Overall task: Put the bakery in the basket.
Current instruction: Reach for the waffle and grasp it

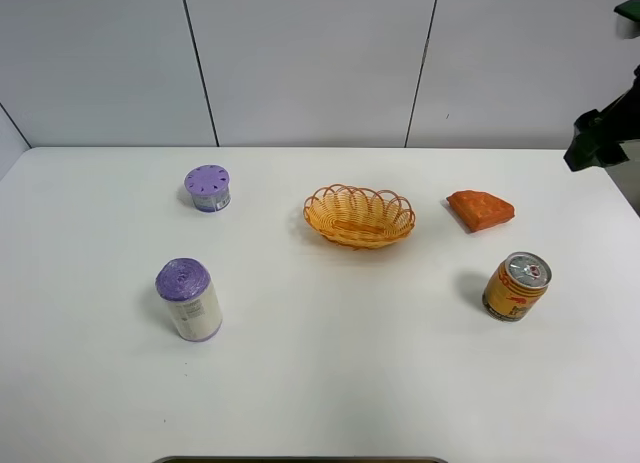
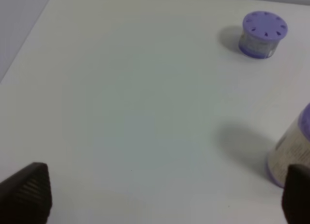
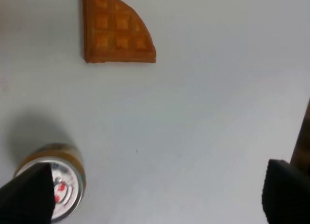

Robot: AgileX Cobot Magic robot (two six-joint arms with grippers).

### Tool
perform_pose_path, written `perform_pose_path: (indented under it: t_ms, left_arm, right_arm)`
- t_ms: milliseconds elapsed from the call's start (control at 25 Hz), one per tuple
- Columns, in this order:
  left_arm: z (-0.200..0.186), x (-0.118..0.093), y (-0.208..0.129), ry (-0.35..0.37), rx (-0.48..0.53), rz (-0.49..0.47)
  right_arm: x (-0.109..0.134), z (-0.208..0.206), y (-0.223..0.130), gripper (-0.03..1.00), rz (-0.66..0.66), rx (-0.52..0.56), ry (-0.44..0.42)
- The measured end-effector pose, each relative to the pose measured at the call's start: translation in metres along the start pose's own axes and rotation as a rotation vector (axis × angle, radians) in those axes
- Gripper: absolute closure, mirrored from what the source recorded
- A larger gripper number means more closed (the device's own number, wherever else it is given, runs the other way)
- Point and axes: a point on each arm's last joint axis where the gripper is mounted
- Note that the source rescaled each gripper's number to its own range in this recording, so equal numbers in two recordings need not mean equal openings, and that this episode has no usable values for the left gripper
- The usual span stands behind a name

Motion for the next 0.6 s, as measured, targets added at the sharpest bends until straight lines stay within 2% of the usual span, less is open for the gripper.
perform_pose_path:
  t_ms: [320, 600]
  left_arm:
    - [0.0, 0.0, 0.0, 0.0, 0.0, 0.0]
    - [0.0, 0.0, 0.0, 0.0, 0.0, 0.0]
  right_arm:
    - [-0.015, 0.069, 0.027, 0.47, -0.011, 0.106, 0.024]
    - [-0.012, 0.128, 0.034, 0.47, -0.02, 0.143, 0.083]
Point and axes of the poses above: a point on each arm's last joint axis where the gripper is mounted, z pointing out along that axis toward the gripper, x along the wrist's bending axis when the last joint is at zero, y = z × x, and after that the axes turned 11 degrees about z, right-handed
